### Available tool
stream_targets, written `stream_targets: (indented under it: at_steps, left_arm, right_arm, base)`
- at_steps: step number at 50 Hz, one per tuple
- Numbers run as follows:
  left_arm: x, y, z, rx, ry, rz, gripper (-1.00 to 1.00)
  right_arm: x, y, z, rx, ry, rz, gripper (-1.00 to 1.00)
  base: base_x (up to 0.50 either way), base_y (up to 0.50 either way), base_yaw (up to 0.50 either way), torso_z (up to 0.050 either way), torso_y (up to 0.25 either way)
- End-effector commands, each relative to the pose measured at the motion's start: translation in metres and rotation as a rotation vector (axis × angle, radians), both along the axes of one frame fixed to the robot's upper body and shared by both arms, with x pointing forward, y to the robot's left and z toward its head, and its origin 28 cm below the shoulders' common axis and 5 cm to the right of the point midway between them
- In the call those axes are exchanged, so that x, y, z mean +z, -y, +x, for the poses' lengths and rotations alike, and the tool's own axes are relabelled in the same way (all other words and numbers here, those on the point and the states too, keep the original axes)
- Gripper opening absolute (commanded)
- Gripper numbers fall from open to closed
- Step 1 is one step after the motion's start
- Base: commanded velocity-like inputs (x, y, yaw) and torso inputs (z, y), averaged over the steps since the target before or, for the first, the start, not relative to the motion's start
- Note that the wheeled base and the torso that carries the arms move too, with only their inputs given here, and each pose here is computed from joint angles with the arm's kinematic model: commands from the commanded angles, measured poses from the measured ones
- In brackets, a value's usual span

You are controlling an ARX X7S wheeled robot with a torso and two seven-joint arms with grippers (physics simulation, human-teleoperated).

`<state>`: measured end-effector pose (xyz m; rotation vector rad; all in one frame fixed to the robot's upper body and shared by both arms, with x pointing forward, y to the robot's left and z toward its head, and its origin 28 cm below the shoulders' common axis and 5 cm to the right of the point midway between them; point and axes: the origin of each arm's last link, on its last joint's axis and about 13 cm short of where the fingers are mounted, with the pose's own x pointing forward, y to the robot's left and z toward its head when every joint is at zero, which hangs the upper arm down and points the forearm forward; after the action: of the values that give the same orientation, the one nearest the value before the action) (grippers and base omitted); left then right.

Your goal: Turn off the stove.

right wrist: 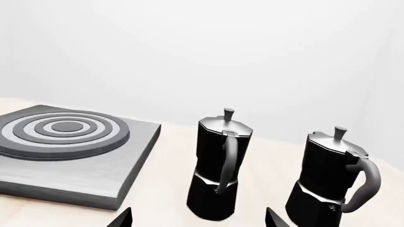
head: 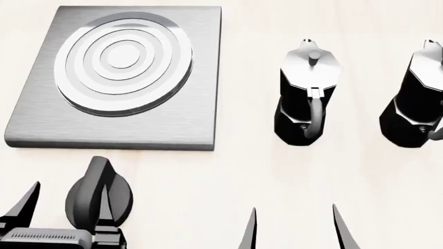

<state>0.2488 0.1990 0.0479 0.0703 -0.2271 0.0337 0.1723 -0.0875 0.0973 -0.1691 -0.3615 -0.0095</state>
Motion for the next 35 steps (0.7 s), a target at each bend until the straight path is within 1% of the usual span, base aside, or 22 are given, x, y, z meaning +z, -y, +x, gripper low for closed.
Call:
stream_targets:
  at_steps: [1,14,26,35]
  left_arm:
    - [-0.014,-0.015,-0.004,0.083,-0.092,-0.035,1.00]
    - [-0.014,-0.018,-0.011,0.097,-0.108,-0.044,1.00]
    - [-0.009,-0.019,-0.024,0.098,-0.088,-0.044,1.00]
    - [-0.009,-0.021,-0.027,0.105,-0.093,-0.048,1.00]
  right_arm:
    - [0.000,0.000,0.000,0.000,0.000,-0.001,1.00]
    - [0.000,0.000,-0.001,-0.001,-0.001,-0.001,1.00]
    - [0.000,0.001,0.000,-0.003,-0.001,-0.002,1.00]
    - [0.000,0.001,0.000,-0.004,0.001,-0.003,1.00]
  base:
    - [0.00,0.00,0.00,0.000,0.000]
    - [0.00,0.00,0.00,-0.001,-0.002]
    - [0.00,0.00,0.00,0.000,-0.001]
    - [0.00,0.00,0.00,-0.001,-0.001]
